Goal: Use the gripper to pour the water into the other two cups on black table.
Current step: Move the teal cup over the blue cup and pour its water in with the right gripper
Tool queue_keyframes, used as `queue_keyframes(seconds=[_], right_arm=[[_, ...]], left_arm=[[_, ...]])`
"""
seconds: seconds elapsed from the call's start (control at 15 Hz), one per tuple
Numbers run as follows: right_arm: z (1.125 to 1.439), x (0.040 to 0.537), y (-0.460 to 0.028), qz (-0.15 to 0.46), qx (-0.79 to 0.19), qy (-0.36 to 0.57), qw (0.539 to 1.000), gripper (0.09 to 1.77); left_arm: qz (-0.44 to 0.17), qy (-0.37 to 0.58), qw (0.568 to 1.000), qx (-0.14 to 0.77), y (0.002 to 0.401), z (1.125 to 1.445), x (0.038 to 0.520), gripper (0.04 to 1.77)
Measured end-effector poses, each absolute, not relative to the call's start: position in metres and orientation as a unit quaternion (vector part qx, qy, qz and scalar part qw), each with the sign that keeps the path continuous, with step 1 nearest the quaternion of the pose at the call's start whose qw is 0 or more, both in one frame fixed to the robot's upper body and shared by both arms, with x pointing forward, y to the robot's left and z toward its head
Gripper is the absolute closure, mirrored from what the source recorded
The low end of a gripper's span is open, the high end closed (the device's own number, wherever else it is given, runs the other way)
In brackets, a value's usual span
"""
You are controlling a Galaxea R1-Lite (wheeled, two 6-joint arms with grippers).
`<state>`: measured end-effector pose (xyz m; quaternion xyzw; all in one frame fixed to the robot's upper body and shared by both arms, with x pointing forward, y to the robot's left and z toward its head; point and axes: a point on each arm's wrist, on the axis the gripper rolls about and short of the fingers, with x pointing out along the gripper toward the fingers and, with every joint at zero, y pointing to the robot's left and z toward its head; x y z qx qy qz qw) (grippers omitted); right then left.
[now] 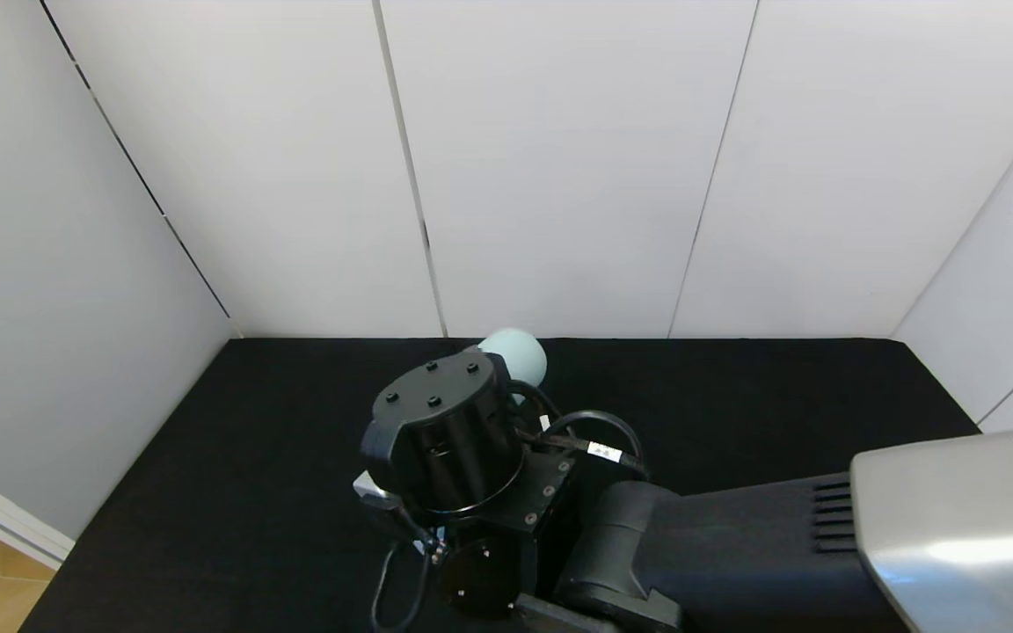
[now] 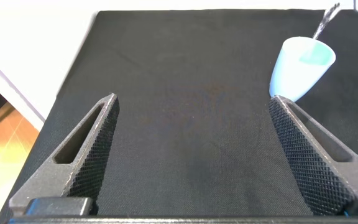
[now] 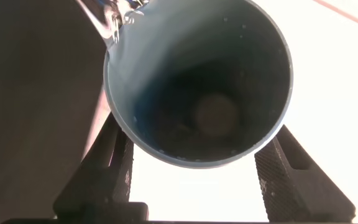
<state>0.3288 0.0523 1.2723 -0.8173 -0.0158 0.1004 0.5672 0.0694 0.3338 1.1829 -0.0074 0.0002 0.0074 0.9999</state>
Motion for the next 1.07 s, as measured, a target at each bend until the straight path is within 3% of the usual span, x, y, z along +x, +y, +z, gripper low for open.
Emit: queue_keyframes(seconds=[0.47, 0.73, 0.87, 1.07], right_arm=[[1.283, 0.328, 0.055, 0.071, -0.836, -0.049, 0.541, 0.7], [1.282, 0.323, 0.057, 0.07, -0.827, -0.059, 0.555, 0.7], [1.28, 0.323, 0.058, 0.064, -0.802, -0.061, 0.59, 0.7], [1.272, 0.319, 0.066, 0.069, -0.727, -0.06, 0.681, 0.7]], left_arm=[[0.007, 0.0, 1.0, -0.007, 0.334, 1.183, 0.069, 0.09], [0.007, 0.0, 1.0, -0.007, 0.334, 1.183, 0.069, 0.09], [0.007, 0.0, 1.0, -0.007, 0.334, 1.183, 0.069, 0.09], [0.007, 0.0, 1.0, -0.007, 0.334, 1.183, 0.069, 0.09]])
